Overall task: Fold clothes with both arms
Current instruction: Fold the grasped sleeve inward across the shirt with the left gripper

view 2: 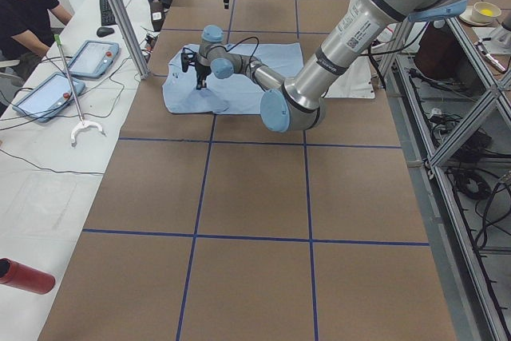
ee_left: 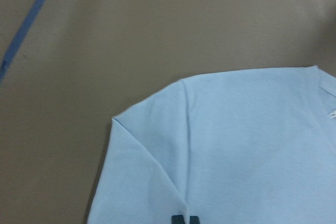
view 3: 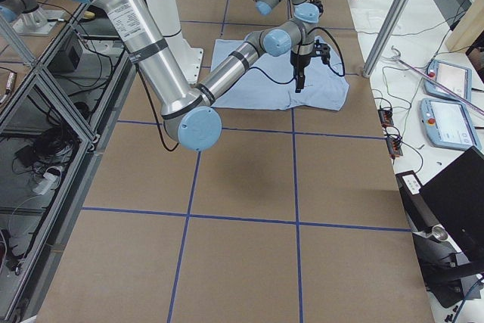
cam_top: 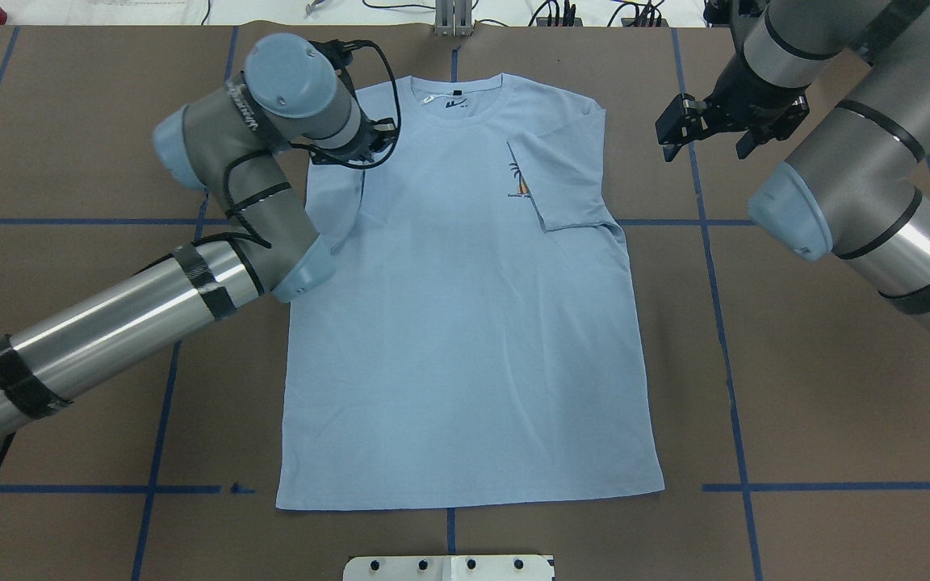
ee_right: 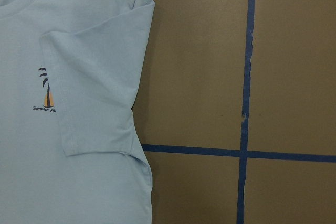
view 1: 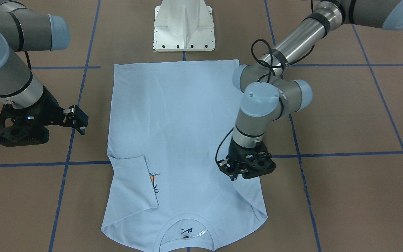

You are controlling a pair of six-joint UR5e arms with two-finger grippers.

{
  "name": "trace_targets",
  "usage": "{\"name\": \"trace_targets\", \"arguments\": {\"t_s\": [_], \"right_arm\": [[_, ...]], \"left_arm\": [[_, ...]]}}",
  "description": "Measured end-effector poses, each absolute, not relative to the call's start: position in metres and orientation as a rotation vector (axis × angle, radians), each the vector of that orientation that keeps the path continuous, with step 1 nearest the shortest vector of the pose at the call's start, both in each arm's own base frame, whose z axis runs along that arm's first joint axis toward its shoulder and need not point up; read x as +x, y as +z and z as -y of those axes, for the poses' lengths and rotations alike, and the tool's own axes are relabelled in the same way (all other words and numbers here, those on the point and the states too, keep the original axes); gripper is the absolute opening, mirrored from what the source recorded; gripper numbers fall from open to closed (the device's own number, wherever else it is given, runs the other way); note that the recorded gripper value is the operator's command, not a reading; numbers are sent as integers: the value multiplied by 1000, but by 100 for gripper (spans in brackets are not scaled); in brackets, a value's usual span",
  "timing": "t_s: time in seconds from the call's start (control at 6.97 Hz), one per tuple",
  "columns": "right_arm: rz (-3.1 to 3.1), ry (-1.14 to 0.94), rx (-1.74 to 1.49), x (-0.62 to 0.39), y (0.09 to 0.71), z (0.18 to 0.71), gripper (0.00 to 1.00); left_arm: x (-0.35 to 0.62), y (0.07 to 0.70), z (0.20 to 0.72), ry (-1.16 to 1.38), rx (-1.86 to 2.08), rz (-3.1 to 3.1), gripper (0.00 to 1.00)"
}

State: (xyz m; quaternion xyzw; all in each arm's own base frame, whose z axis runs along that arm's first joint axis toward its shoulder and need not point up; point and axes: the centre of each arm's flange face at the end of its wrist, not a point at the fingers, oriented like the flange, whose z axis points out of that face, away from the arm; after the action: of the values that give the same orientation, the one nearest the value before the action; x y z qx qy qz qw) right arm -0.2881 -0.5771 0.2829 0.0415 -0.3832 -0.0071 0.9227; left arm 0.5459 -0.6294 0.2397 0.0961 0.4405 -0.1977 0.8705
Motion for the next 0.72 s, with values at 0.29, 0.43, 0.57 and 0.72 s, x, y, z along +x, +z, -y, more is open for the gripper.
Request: {"name": "trace_targets", "arguments": {"t_s": [0.29,0.43,0.57,0.72], "right_arm": [[787,-16,86,-289,282,577,100],[787,-17,85,-290,282,577,100],[786,-18,83,-291,283,577,100],[785,-17,82,-291,284,577,100]], "left_arm": [[579,230,623,-433,195,-916,100],[579,232,626,-438,218,-910,100],[572,229,631,-442,237,-918,100],[562,224,636,-438,255,-938,100]]}}
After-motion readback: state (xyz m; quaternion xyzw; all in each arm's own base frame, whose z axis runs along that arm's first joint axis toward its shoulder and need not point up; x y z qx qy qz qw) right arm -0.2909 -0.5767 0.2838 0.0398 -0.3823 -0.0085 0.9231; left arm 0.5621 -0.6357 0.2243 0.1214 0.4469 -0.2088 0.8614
